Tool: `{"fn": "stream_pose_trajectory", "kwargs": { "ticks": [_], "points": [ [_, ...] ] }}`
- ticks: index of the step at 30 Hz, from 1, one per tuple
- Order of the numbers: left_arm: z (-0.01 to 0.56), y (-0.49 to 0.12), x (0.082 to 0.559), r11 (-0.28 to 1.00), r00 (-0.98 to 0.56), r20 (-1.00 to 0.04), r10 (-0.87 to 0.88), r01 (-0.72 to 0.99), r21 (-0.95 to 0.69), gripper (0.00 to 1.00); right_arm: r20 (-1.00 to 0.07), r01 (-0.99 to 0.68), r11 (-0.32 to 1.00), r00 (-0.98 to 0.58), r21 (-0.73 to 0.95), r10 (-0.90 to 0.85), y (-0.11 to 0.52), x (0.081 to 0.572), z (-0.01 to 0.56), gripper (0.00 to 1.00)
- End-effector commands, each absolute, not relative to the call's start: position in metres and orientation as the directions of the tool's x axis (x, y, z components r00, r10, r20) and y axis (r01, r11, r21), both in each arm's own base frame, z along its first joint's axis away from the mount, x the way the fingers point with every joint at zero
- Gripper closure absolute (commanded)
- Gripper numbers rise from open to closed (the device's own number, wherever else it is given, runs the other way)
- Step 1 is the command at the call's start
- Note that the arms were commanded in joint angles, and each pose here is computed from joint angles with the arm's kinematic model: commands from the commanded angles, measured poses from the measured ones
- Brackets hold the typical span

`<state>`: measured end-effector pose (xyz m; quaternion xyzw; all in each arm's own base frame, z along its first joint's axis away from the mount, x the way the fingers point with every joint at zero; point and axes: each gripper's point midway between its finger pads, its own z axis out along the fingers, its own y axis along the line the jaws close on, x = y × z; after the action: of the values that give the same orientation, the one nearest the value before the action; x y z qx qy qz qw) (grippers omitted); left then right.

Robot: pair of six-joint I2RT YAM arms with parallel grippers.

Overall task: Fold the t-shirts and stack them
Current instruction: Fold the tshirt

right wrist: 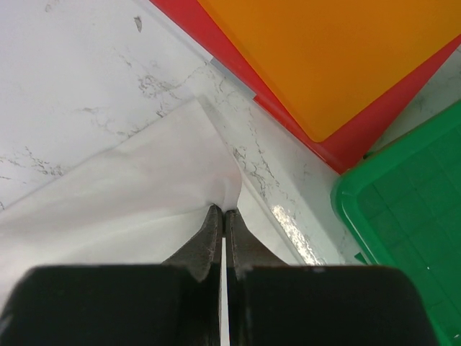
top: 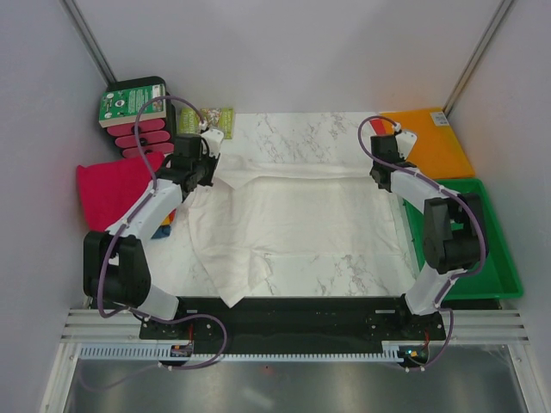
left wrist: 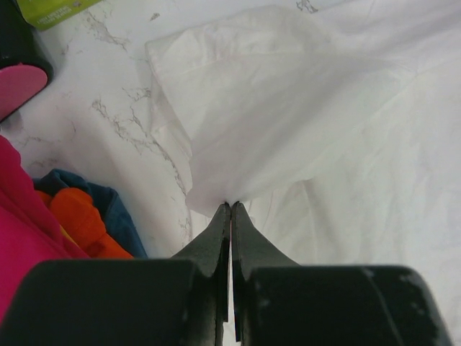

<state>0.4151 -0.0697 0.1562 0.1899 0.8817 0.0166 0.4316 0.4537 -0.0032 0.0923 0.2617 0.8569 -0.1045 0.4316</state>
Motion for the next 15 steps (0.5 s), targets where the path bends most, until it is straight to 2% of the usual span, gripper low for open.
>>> {"fn": "stream_pose_trajectory", "kwargs": {
  "ticks": [1, 8, 15],
  "points": [
    [0.147, -0.07, 0.407, 0.932, -0.568, -0.753, 0.332, 0.32, 0.17, 0.98, -0.766, 0.573, 0.818, -0.508, 0.04, 0.394, -0.004, 0.442, 0.071, 1.0],
    [0.13, -0.075, 0.402, 0.928, -0.593, -0.734, 0.333, 0.345, 0.142, 0.98, -0.707, 0.589, 0.808, -0.569, 0.006, 0.42, -0.003, 0.418, 0.036, 1.0],
    [0.104, -0.076, 0.396, 0.924, -0.636, -0.693, 0.34, 0.362, 0.121, 0.98, -0.688, 0.592, 0.806, -0.596, -0.028, 0.414, -0.004, 0.416, 0.022, 1.0]
  ]
}}
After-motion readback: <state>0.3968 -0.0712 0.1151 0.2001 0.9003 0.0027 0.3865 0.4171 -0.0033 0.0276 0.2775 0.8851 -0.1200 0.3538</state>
